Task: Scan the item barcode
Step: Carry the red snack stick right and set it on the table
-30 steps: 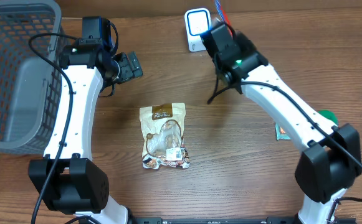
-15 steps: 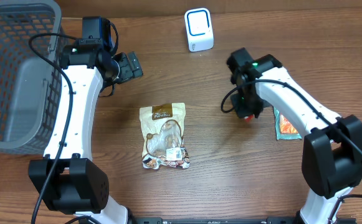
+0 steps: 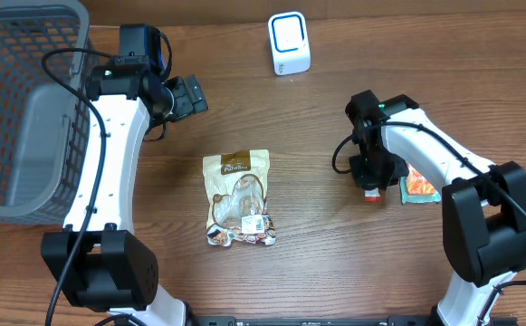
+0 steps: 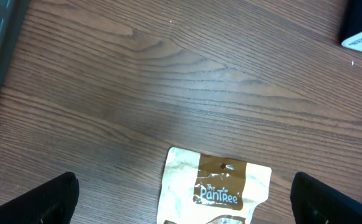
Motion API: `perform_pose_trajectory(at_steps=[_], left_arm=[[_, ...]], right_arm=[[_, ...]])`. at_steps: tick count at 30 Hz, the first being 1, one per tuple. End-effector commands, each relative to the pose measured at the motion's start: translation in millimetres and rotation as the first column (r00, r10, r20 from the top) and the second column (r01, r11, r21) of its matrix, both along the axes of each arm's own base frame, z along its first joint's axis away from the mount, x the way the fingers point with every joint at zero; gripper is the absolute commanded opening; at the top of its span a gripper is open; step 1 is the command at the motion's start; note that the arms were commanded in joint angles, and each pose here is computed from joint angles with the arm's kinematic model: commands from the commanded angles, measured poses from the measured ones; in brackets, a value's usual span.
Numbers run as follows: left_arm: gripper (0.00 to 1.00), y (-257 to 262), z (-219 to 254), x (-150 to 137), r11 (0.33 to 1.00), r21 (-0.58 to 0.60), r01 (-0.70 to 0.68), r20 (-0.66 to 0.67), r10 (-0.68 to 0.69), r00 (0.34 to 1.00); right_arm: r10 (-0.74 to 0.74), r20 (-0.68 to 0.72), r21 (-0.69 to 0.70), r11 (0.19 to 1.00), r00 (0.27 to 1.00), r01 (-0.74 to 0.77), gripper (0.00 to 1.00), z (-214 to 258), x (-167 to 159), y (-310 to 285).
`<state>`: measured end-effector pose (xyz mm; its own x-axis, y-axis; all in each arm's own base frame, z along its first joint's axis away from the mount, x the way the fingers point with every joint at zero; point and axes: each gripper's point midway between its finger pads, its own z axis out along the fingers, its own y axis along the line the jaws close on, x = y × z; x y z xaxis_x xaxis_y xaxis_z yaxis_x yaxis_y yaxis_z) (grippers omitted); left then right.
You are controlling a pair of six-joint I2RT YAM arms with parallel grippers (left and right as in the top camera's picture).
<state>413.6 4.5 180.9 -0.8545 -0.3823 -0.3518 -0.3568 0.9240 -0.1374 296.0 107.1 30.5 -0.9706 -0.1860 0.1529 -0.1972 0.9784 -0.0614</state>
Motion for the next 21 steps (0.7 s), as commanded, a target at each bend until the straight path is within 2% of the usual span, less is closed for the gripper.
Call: perform_pose_trajectory(at_steps=[1, 3, 8, 11, 15, 17, 21], left_arm=[[1.0, 3, 13, 1, 1.0, 0.014, 0.014, 0.033, -0.014, 0.999], [1.0, 3, 13, 1, 1.0, 0.014, 0.014, 0.033, -0.014, 0.999], [1.0, 3, 13, 1, 1.0, 0.014, 0.014, 0.033, -0.014, 0.999], [1.0, 3, 13, 1, 1.0, 0.014, 0.014, 0.033, -0.014, 0.999], [1.0, 3, 13, 1, 1.0, 0.014, 0.014, 0.033, -0.014, 0.999], [1.0, 3, 13, 1, 1.0, 0.014, 0.014, 0.033, -0.014, 0.999], [1.0, 3, 13, 1, 1.0, 0.014, 0.014, 0.033, -0.014, 0.999]], right_arm=[[-0.008, 0.007, -0.005, 1.0, 1.0, 0.008, 0.34, 1, 1, -4], [-0.018, 0.021, -0.023, 1.0, 1.0, 0.019, 0.42, 4, 4, -6], [-0.1, 0.064, 0.015, 0.995, 0.993, 0.1, 0.45, 17, 19, 4], [-0.129, 0.051, 0.224, 0.968, 0.99, 0.114, 0.45, 25, 28, 46], [-0.111, 0.025, 0.502, 0.861, 0.994, 0.083, 0.45, 40, 34, 104], [-0.094, 0.04, 0.573, 0.817, 0.995, 0.054, 0.45, 46, 36, 126], [-0.102, 0.104, 0.619, 0.785, 0.989, 0.015, 0.45, 48, 42, 163]])
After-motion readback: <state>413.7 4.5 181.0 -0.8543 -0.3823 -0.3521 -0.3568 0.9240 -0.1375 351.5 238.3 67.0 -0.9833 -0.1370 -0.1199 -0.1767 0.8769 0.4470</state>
